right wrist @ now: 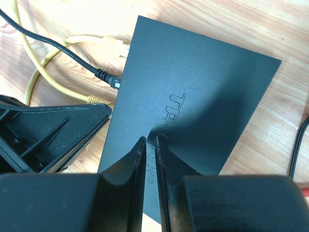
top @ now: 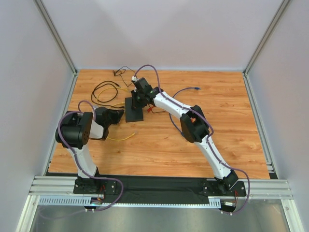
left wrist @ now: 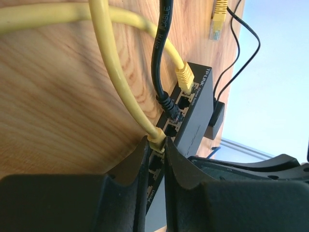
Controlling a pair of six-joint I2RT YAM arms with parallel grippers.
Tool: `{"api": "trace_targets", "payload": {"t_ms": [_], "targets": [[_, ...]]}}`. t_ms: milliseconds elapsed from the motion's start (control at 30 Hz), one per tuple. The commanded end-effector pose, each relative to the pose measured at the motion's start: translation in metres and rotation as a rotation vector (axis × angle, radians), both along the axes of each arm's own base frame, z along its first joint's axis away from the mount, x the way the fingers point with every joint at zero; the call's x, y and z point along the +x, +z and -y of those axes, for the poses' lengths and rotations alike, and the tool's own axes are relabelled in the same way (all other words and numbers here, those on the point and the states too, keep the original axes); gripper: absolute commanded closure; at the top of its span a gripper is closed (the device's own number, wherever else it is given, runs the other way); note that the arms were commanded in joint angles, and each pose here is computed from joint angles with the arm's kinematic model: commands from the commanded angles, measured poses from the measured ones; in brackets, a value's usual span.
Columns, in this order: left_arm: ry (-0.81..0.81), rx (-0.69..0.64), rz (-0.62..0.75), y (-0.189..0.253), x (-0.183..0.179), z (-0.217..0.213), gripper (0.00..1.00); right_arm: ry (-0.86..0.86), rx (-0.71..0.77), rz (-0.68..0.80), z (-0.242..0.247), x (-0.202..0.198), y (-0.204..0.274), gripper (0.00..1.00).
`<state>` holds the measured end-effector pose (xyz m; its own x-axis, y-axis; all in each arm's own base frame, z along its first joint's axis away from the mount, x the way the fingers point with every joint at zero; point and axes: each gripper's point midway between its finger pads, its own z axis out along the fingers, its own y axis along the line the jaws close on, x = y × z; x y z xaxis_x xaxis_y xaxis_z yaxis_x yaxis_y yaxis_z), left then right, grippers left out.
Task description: Pull the plug from the switch port
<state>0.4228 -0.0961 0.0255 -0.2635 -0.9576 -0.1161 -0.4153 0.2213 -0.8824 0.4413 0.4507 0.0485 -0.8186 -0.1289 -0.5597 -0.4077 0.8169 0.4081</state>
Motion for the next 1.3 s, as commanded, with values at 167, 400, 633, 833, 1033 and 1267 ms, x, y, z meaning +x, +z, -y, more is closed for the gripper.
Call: {"api": "trace_targets", "payload": {"t_ms": [167,400,633,833,1033,1267], "targets": [[0.041,0.019,0.077,-0.005,-0.005,-0.009,1.00,-0.069,-0.216,-0.132,0.041,-0.015,-0.068,0.87],[0.060,0.063,0.091,0.004,-0.008,-0.023,1.00,-0.077,-0.218,-0.135,0.042,-0.014,-0.070,0.88],[0.058,0.081,0.079,0.010,-0.015,-0.034,1.00,-0.074,-0.212,-0.131,0.040,-0.013,-0.069,0.87],[0.007,0.098,0.067,0.013,-0.013,-0.028,1.00,-0.069,-0.211,-0.139,0.040,-0.013,-0.071,0.87],[-0.090,0.229,0.116,0.063,-0.011,-0.023,1.00,-0.042,-0.136,-0.110,0.030,-0.007,-0.054,0.85],[-0.179,0.450,0.231,0.151,-0.042,-0.016,1.00,0.002,-0.059,-0.050,0.018,-0.004,-0.021,0.79]]}}
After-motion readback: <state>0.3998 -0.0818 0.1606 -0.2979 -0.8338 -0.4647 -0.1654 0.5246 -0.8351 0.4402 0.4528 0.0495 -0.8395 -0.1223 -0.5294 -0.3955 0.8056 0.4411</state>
